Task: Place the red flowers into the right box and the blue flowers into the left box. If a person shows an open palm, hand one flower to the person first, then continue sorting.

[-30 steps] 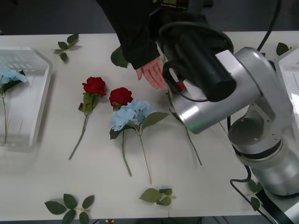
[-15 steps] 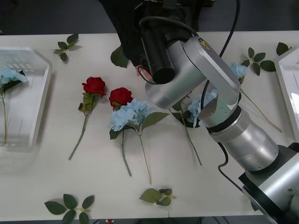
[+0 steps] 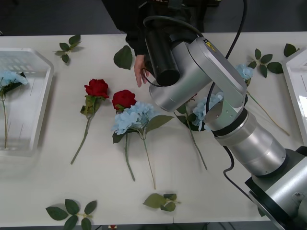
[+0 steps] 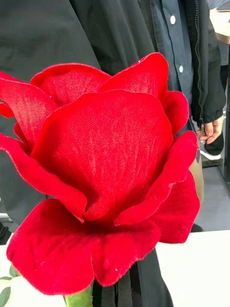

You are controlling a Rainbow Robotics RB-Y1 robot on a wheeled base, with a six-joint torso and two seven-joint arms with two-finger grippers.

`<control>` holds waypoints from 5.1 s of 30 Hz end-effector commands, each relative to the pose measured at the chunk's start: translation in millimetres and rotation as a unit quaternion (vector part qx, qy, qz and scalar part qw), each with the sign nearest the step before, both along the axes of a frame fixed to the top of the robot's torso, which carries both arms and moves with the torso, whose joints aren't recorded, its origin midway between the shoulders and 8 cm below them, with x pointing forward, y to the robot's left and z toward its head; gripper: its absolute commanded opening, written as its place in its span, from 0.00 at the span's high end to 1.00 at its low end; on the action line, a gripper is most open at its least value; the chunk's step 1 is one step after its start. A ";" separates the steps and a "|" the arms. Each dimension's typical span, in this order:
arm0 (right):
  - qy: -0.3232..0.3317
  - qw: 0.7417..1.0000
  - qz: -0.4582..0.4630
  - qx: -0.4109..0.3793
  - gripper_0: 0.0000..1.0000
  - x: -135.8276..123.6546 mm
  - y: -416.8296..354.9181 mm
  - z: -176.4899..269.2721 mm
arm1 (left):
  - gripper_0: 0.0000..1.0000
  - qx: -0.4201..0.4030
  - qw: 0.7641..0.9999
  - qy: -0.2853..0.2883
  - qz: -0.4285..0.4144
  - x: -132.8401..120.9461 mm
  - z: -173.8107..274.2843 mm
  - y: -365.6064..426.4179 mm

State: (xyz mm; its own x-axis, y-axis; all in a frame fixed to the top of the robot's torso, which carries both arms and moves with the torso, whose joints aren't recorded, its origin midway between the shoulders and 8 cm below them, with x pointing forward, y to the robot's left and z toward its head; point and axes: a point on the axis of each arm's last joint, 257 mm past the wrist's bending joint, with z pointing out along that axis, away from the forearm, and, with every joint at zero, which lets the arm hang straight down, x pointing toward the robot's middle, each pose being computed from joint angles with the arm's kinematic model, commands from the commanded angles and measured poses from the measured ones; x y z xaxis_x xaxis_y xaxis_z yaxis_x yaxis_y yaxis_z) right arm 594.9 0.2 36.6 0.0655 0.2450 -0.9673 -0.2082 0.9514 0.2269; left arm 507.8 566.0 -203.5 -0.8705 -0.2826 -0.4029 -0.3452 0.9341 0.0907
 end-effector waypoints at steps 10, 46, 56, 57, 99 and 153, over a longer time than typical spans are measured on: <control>-0.030 0.999 0.023 0.025 1.00 -11.1 21.2 36.7 | 0.00 0.006 1.000 -0.026 -0.008 15.6 23.9 -0.6; 0.075 0.989 0.103 0.078 0.00 4.0 -32.6 10.3 | 0.00 0.001 0.999 -0.019 -0.033 16.5 26.3 -13.5; 0.278 0.947 0.108 0.119 0.00 14.4 -142.1 -58.9 | 0.00 -0.052 0.996 0.027 -0.063 -6.4 30.3 -77.1; 0.290 0.945 0.111 0.105 0.00 14.1 -154.0 -63.8 | 0.00 -0.053 0.996 0.026 -0.064 -7.2 28.0 -85.8; 0.309 0.830 0.107 -0.451 0.00 -10.4 -362.6 -294.6 | 0.00 0.024 0.990 -0.011 -0.138 20.0 -121.3 -342.3; 0.288 0.912 0.220 -0.191 1.00 -64.2 -276.7 -160.8 | 1.00 -0.032 0.981 0.028 -0.191 16.8 -21.4 -273.7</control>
